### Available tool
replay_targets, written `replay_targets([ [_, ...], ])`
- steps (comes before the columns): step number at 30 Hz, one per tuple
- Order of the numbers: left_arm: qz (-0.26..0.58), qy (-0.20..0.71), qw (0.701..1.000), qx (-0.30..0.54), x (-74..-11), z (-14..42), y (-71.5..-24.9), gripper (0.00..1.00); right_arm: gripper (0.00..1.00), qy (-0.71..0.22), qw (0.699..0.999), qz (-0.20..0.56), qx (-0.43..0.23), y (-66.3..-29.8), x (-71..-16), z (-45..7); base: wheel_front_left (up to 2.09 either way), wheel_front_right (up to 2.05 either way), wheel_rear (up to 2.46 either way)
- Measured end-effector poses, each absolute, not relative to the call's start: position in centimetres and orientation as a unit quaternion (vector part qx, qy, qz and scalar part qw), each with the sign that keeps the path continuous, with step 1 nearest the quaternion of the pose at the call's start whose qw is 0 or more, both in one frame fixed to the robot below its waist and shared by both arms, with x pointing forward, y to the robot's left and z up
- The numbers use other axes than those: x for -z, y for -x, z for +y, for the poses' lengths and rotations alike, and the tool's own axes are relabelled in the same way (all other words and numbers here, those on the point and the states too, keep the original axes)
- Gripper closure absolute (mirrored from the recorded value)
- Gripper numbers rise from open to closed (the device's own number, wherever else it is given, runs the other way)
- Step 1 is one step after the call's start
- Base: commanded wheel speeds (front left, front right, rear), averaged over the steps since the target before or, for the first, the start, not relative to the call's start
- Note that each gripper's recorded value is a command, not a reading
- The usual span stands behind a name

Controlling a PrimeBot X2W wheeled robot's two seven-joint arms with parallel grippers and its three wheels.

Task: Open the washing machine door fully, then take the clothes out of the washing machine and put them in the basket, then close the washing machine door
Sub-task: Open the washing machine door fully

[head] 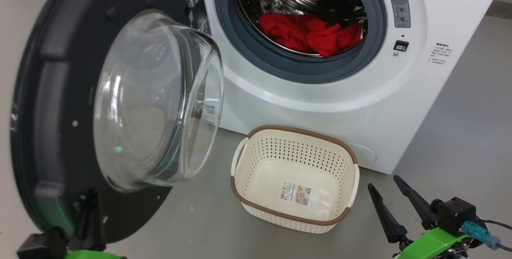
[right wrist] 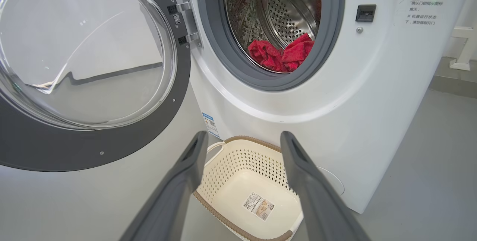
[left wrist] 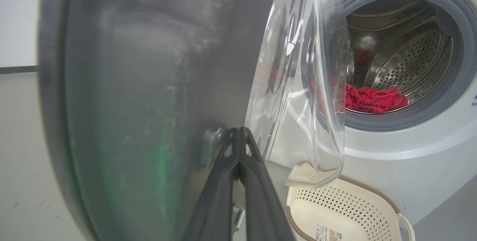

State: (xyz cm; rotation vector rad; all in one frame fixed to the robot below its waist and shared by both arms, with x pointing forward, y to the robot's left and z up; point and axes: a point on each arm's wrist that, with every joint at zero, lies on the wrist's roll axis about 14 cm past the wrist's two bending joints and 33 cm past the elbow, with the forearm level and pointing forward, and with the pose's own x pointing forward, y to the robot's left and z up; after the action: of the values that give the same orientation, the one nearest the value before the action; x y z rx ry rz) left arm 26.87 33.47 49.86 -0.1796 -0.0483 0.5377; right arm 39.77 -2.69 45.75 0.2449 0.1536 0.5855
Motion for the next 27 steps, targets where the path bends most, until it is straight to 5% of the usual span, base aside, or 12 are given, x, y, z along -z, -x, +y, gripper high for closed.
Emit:
replay_targets([
  [27, -0.001, 0.041, 0.926, -0.375, -49.8, 42.3, -28.0, 1.0, 0.0, -0.126, 0.95, 0.091, -0.27, -41.1, -44.1, -3.8, 0.0, 0.0, 0.0],
])
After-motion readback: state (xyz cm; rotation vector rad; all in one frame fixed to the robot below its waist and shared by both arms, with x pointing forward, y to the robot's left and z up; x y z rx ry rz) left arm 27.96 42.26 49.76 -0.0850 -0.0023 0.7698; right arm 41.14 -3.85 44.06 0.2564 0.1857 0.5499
